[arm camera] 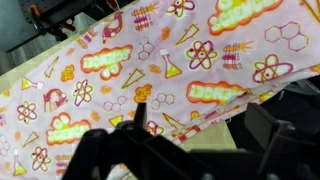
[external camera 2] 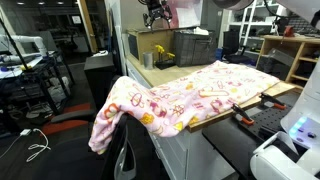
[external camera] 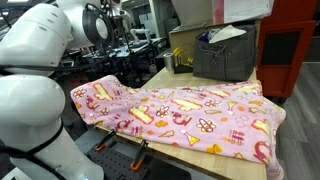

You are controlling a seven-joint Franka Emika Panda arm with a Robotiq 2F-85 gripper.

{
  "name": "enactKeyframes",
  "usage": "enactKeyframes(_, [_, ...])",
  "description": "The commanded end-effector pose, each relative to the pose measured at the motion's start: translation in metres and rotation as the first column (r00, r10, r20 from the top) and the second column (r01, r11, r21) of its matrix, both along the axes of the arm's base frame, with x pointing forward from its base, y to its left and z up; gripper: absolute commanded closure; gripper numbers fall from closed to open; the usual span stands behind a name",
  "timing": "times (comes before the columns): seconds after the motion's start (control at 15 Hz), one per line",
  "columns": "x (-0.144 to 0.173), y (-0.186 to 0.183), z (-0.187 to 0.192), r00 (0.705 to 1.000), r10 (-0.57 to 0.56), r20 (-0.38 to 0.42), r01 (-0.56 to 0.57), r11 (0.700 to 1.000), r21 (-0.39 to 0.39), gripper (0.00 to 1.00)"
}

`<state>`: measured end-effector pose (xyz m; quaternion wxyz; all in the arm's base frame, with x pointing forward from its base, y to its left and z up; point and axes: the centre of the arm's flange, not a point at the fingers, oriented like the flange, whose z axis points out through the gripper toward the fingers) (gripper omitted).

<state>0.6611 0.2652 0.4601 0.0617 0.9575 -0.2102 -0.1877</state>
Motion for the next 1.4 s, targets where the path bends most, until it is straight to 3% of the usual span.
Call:
enactKeyframes(0.0, [-0.044, -0.035, -0.061, 0.995, -0.029, -0.098, 0.036, 0.997, 0.070, 0.00])
enactKeyframes(0.33, [-0.033, -0.045, -0.135, 0.958, -0.137, -0.250, 0.165, 0.982, 0.094, 0.00])
enactKeyframes(0.67, [-0.033, -0.052, -0.225, 0.890, -0.260, -0.375, 0.283, 0.959, 0.008, 0.00])
enactKeyframes(0.73, [-0.036, -0.052, -0.243, 0.881, -0.256, -0.397, 0.289, 0.957, 0.024, 0.00])
enactKeyframes(0.8, [0.021, -0.036, -0.219, 0.905, -0.210, -0.370, 0.229, 0.973, 0.007, 0.00])
enactKeyframes(0.93, [0.019, -0.037, -0.241, 0.896, -0.209, -0.392, 0.228, 0.974, 0.000, 0.00])
enactKeyframes(1.33, [0.026, -0.027, -0.227, 0.907, -0.212, -0.365, 0.227, 0.974, -0.001, 0.00])
